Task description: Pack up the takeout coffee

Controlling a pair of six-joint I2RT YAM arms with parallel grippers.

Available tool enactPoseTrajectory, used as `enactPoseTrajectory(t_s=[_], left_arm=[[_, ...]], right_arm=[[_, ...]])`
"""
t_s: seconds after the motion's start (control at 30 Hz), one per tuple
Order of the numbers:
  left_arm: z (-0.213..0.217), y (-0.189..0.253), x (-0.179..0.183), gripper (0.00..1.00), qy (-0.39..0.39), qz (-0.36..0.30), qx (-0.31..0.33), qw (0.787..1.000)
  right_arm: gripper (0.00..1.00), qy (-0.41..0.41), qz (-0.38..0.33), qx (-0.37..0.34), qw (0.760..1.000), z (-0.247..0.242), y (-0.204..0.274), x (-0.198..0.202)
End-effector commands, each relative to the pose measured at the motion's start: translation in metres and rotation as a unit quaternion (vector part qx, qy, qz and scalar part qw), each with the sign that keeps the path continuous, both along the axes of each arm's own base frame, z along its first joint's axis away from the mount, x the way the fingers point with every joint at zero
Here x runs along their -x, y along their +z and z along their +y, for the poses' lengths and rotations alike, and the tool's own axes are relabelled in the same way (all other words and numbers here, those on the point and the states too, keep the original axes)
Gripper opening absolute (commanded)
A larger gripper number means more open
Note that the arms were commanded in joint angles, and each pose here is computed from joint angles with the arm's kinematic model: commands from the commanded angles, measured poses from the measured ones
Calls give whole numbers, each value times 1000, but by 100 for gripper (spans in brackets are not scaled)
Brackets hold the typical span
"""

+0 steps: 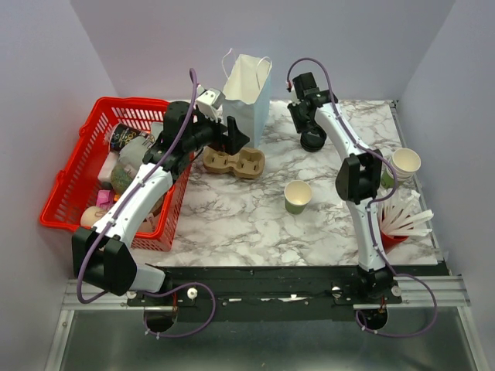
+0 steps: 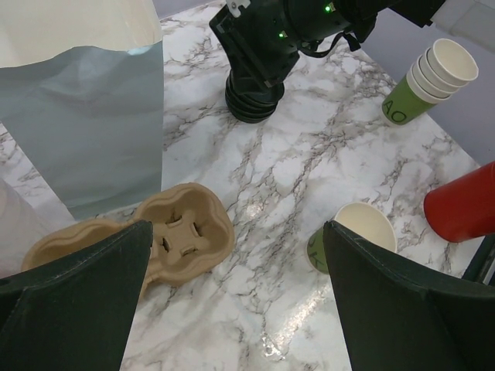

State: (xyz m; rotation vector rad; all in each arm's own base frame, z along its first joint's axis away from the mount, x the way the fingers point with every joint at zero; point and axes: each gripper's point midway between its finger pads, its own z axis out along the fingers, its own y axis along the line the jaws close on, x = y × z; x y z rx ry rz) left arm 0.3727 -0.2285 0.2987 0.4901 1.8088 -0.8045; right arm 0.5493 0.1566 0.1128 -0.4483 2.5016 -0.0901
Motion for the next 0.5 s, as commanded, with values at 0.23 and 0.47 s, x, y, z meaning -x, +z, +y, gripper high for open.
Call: enactPoseTrajectory(t_s=[0.23, 0.47], left_arm=[[4, -8, -3, 99, 9, 18, -7, 1000], [4, -10, -4, 99, 10, 20, -7, 1000]], right_arm=[[27, -14, 13, -2, 1000, -12, -24, -8], [22, -6, 23, -13, 1000, -7, -27, -4]])
